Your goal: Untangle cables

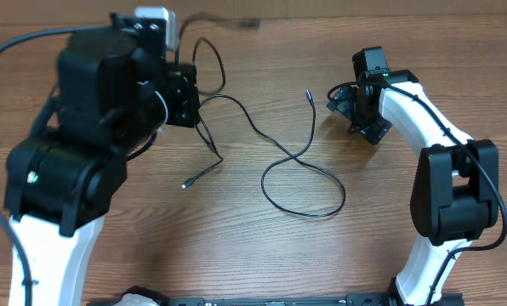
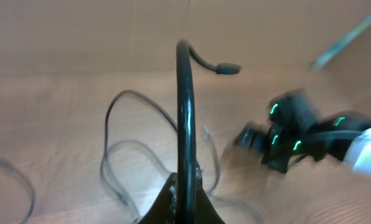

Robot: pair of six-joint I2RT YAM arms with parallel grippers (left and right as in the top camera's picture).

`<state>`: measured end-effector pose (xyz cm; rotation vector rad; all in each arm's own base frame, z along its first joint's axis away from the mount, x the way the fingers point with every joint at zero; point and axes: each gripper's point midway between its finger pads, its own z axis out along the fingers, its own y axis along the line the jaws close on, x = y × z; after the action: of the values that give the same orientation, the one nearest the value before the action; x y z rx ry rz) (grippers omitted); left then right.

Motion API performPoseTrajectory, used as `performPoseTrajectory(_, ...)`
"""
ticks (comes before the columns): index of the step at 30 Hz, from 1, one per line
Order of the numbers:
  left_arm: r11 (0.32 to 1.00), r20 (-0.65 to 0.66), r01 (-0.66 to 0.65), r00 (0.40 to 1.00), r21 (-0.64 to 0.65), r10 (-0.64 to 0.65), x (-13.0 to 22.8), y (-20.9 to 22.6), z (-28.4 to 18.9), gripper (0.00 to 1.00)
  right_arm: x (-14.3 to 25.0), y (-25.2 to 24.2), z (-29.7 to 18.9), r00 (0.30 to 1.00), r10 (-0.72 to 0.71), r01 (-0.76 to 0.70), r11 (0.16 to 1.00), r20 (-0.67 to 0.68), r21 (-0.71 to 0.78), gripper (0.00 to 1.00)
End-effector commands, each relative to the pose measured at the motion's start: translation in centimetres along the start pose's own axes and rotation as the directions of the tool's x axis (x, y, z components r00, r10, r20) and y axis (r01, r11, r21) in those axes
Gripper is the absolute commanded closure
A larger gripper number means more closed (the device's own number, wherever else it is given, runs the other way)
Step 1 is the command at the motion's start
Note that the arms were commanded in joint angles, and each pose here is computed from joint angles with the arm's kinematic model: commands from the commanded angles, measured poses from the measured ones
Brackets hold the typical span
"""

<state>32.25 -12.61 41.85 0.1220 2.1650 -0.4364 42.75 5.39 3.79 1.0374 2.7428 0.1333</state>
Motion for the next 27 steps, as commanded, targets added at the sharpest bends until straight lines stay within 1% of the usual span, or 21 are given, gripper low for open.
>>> performPoseTrajectory(1,0.995,-0.218,0.053,0.973,-0.082,-0.07,4.8,1.7,3.0,0.96,-0.3,0.1,-0.1,1.0,-0.007,0.007,1.0,0.015,0.003,0.0)
performPoseTrajectory(3,0.989,-0.345,0.078,0.931,-0.129,-0.118,8.0,2.6,5.0,0.96,-0.3,0.1,-0.1,1.0,-0.007,0.007,1.0,0.015,0.003,0.0)
performPoseTrajectory(4,0.984,-0.411,0.089,0.9,-0.154,-0.145,9.8,3.0,6.2,0.96,-0.3,0.1,-0.1,1.0,-0.007,0.007,1.0,0.015,0.003,0.0)
performPoseTrajectory(5,0.983,-0.452,0.091,0.878,-0.162,-0.156,10.9,3.2,6.9,0.96,-0.3,0.1,-0.1,1.0,-0.007,0.007,1.0,0.015,0.003,0.0)
performPoseTrajectory(7,0.978,-0.594,0.106,0.781,-0.18,-0.195,15.7,3.8,9.8,0.96,-0.3,0.1,-0.1,1.0,-0.007,0.007,1.0,0.015,0.003,0.0)
performPoseTrajectory(8,0.975,-0.627,0.104,0.751,-0.195,-0.205,17.2,4.2,10.7,0.95,-0.3,0.1,-0.1,1.0,-0.007,0.007,1.0,0.015,0.003,0.0)
performPoseTrajectory(10,0.97,-0.678,0.093,0.7,-0.223,-0.223,20.0,5.1,12.3,0.96,-0.3,0.1,-0.1,1.0,-0.007,0.007,1.0,0.015,0.003,0.0)
performPoseTrajectory(12,0.963,-0.736,0.078,0.63,-0.257,-0.247,23.6,6.2,13.9,0.96,-0.3,0.1,-0.1,1.0,-0.007,0.007,1.0,0.015,0.003,0.0)
performPoseTrajectory(13,0.96,-0.757,0.071,0.602,-0.269,-0.256,24.8,6.6,14.2,0.95,-0.3,0.1,-0.1,1.0,-0.007,0.007,1.0,0.015,0.003,0.0)
performPoseTrajectory(17,0.955,-0.821,0.035,0.503,-0.294,-0.271,27.9,7.5,14.9,0.91,-0.3,0.1,-0.1,1.0,-0.007,0.007,1.0,0.015,0.003,0.0)
performPoseTrajectory(18,0.952,-0.833,0.026,0.478,-0.304,-0.279,28.6,7.7,14.9,0.87,-0.3,0.1,-0.1,1.0,-0.007,0.007,1.0,0.015,0.003,0.0)
performPoseTrajectory(21,0.947,-0.853,0.01,0.432,-0.32,-0.293,29.8,8.2,15.3,0.8,-0.3,0.1,-0.1,1.0,-0.007,0.007,1.0,0.015,0.003,0.0)
performPoseTrajectory(22,0.947,-0.857,0.007,0.424,-0.322,-0.295,30.1,8.3,15.4,0.73,-0.3,0.1,-0.1,1.0,-0.007,0.007,1.0,0.015,0.003,0.0)
performPoseTrajectory(24,0.95,-0.869,-0.005,0.406,-0.311,-0.282,30.5,8.4,15.4,0.51,-0.3,0.1,-0.1,1.0,-0.007,0.007,1.0,0.015,0.003,0.0)
performPoseTrajectory(25,0.955,-0.878,-0.015,0.398,-0.295,-0.265,30.6,8.4,15.3,0.33,-0.3,0.1,-0.1,1.0,-0.007,0.007,1.0,0.015,0.003,0.0)
performPoseTrajectory(26,0.962,-0.889,-0.028,0.388,-0.273,-0.241,30.7,8.4,15.0,0.01,-0.3,0.1,-0.1,1.0,-0.007,0.007,1.0,0.015,0.003,0.0)
performPoseTrajectory(27,0.965,-0.896,-0.036,0.382,-0.259,-0.226,30.7,8.4,14.9,0.01,-0.3,0.1,-0.1,1.0,-0.007,0.007,1.0,0.015,0.003,0.0)
